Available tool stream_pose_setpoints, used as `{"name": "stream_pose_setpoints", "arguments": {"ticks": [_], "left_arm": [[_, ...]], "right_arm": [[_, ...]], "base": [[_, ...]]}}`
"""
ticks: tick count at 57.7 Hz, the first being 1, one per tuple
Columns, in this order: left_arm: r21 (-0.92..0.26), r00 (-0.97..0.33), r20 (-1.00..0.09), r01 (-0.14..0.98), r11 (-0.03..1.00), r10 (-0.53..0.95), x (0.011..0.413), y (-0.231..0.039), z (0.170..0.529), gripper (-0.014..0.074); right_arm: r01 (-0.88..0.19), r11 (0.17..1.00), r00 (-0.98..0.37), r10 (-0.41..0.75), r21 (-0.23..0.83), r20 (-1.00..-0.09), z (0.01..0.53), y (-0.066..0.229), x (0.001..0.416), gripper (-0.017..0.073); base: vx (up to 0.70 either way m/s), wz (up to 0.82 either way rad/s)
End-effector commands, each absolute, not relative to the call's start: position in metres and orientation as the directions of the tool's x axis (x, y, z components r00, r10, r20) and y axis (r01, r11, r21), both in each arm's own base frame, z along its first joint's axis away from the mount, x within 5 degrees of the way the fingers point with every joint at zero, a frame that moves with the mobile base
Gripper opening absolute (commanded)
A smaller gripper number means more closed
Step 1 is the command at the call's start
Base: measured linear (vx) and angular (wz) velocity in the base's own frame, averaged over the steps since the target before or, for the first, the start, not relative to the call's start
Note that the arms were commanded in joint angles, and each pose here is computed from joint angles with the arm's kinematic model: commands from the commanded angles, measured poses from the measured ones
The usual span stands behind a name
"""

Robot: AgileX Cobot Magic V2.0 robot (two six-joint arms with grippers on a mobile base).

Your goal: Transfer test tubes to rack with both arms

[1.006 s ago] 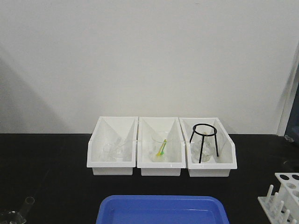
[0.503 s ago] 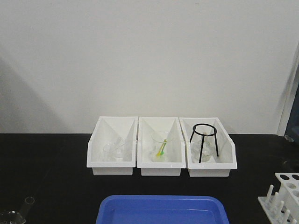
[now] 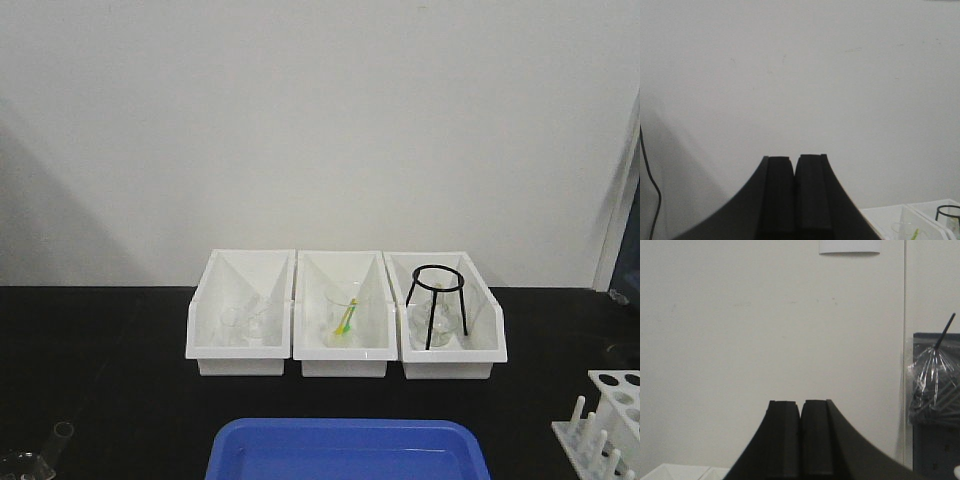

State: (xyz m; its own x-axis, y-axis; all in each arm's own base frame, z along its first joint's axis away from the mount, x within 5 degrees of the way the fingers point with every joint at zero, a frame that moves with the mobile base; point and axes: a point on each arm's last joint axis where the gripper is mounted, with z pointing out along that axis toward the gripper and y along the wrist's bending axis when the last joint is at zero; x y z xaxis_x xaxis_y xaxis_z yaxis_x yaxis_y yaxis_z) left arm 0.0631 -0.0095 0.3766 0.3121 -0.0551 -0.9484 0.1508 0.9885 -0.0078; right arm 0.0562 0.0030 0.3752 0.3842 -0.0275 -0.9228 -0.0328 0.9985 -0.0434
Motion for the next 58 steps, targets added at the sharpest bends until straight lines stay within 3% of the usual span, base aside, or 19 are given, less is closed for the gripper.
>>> {"name": "stream_pose_setpoints", "arguments": {"ticks": [1,19,38,49,58], "left_arm": [[-0.003,0.348,-0.936,0.148,0.989,-0.055,0.084,-0.012,0.411,-0.0020],[-0.005,0.268,-0.962,0.148,0.989,-0.045,0.133,-0.020,0.421,-0.0020],[-0.001,0.249,-0.968,0.147,0.989,-0.038,0.137,-0.020,0.418,0.0043],[0.011,0.250,-0.968,0.144,0.989,-0.026,0.137,-0.020,0.418,0.0200],[0.015,0.251,-0.968,0.144,0.990,-0.021,0.137,-0.020,0.418,0.0370]], "right_arm": [[-0.024,0.997,0.437,-0.058,-0.076,-0.898,0.409,0.005,0.075,-0.0007],[-0.038,0.997,0.340,-0.050,-0.067,-0.939,0.418,0.007,0.129,-0.0007],[-0.039,0.997,0.265,-0.054,-0.067,-0.963,0.410,0.007,0.140,0.0020],[-0.039,0.997,0.265,-0.054,-0.067,-0.963,0.410,0.007,0.140,0.0141],[-0.039,0.997,0.265,-0.053,-0.066,-0.963,0.410,0.007,0.140,0.0358]], "base": [[0.00,0.00],[0.00,0.00],[0.00,0.00],[0.00,0.00],[0.00,0.00]]}}
